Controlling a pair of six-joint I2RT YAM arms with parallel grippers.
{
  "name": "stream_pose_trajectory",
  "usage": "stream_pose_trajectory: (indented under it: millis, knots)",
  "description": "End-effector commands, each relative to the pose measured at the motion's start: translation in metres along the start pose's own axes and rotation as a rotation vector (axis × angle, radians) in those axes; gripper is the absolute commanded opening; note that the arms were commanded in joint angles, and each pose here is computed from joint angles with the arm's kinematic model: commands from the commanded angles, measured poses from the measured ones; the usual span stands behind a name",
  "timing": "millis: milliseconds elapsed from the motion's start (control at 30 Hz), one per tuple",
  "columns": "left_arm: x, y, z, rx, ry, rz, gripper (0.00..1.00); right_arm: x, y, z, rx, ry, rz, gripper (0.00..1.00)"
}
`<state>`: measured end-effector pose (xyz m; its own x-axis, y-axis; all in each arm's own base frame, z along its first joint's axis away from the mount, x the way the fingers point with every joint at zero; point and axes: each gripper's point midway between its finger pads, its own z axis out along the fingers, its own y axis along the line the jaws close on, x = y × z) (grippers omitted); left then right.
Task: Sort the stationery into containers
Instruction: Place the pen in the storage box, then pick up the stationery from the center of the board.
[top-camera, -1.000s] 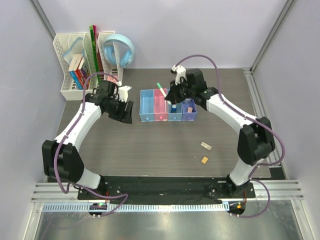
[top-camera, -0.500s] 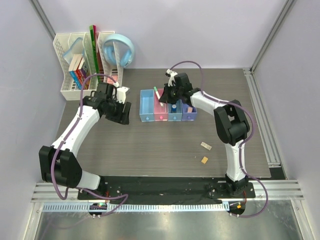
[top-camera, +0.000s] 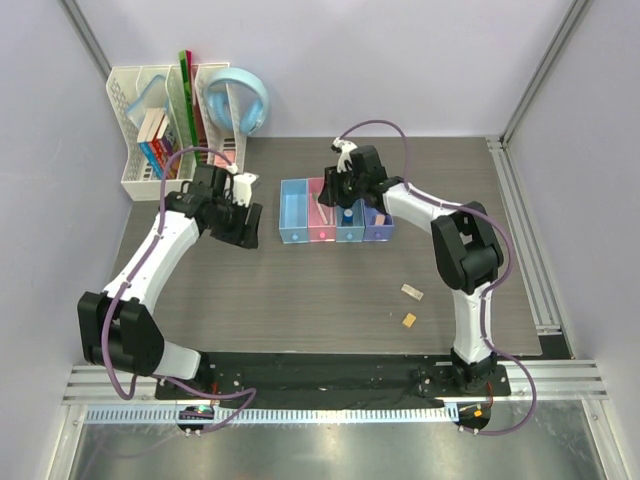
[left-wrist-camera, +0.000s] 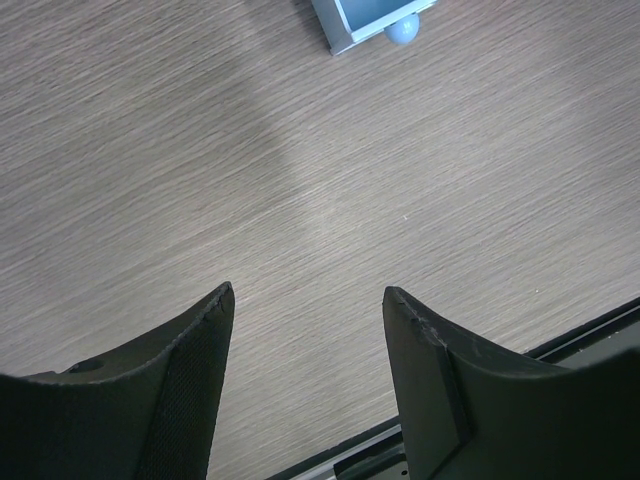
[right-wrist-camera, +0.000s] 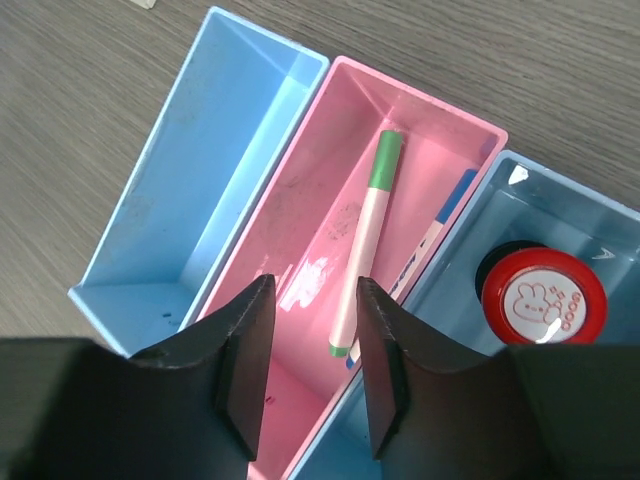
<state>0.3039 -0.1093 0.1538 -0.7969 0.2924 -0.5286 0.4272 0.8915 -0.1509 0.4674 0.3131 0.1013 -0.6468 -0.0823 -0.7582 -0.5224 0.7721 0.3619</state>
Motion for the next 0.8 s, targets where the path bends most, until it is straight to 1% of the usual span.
stream_pose_trajectory:
  millis: [0,33,67,100,133,167,200,233,300,333,367,400,433,467,500,533,567,600,633,667,700,767]
  knots:
    - [-0.020,-0.003,-0.010,0.014,-0.060,0.018,0.62,-0.056,0.023,-0.040,-0.020,-0.137,-0.117,0.45]
    - [-0.022,-0.003,-0.010,0.016,-0.064,0.020,0.62,-0.063,0.027,-0.049,-0.021,-0.153,-0.133,0.45]
    - [-0.022,-0.004,-0.010,0.022,-0.064,0.019,0.62,-0.062,0.027,-0.055,-0.017,-0.143,-0.141,0.45]
    - [-0.022,-0.005,-0.010,0.029,-0.065,0.016,0.62,-0.063,0.028,-0.061,-0.011,-0.142,-0.183,0.45]
    - [-0.023,-0.006,-0.010,0.031,-0.068,0.015,0.62,-0.074,0.035,-0.078,-0.012,-0.170,-0.218,0.45]
    - [-0.023,-0.006,-0.009,0.035,-0.067,0.015,0.62,-0.067,0.034,-0.086,-0.003,-0.136,-0.244,0.45]
    - [-0.023,-0.008,-0.008,0.044,-0.063,0.012,0.62,-0.067,0.033,-0.095,0.005,-0.124,-0.325,0.45]
    - [-0.022,-0.008,-0.006,0.049,-0.059,0.011,0.62,-0.059,0.034,-0.113,0.013,-0.072,-0.369,0.45]
    - [-0.021,-0.009,-0.003,0.061,-0.050,0.007,0.62,-0.047,0.027,-0.133,0.056,-0.008,-0.442,0.46]
    - [-0.020,-0.011,-0.001,0.071,-0.045,0.002,0.62,-0.017,0.014,-0.141,0.070,0.096,-0.515,0.46]
    - [-0.019,-0.012,0.001,0.079,-0.043,0.003,0.62,-0.013,0.014,-0.161,0.083,0.102,-0.560,0.47]
    - [-0.018,-0.013,0.003,0.089,-0.037,0.006,0.63,-0.002,0.003,-0.170,0.130,0.139,-0.596,0.49]
    - [-0.017,-0.015,0.006,0.104,-0.028,0.014,0.63,0.032,-0.010,-0.178,0.138,0.227,-0.638,0.51]
    - [-0.016,-0.015,0.007,0.111,-0.022,0.018,0.63,0.037,-0.012,-0.195,0.154,0.228,-0.677,0.52]
    - [-0.015,-0.017,0.008,0.118,-0.021,0.024,0.63,0.047,-0.019,-0.203,0.181,0.251,-0.698,0.56]
    - [-0.014,-0.020,0.010,0.139,-0.015,0.039,0.63,0.076,-0.031,-0.209,0.181,0.315,-0.713,0.57]
    - [-0.013,-0.022,0.010,0.152,-0.011,0.049,0.64,0.080,-0.032,-0.219,0.186,0.307,-0.728,0.58]
    - [-0.011,-0.027,0.010,0.173,-0.003,0.058,0.65,0.090,-0.036,-0.223,0.185,0.325,-0.733,0.60]
    - [-0.010,-0.035,0.010,0.216,0.001,0.086,0.67,0.110,-0.045,-0.226,0.181,0.367,-0.731,0.60]
    - [-0.007,-0.040,0.010,0.238,0.009,0.104,0.68,0.115,-0.047,-0.231,0.180,0.367,-0.729,0.60]
    - [-0.004,-0.052,0.010,0.259,0.023,0.137,0.69,0.131,-0.050,-0.232,0.164,0.397,-0.722,0.61]
    - [0.000,-0.063,0.014,0.256,0.041,0.192,0.70,0.141,-0.059,-0.235,0.166,0.415,-0.709,0.61]
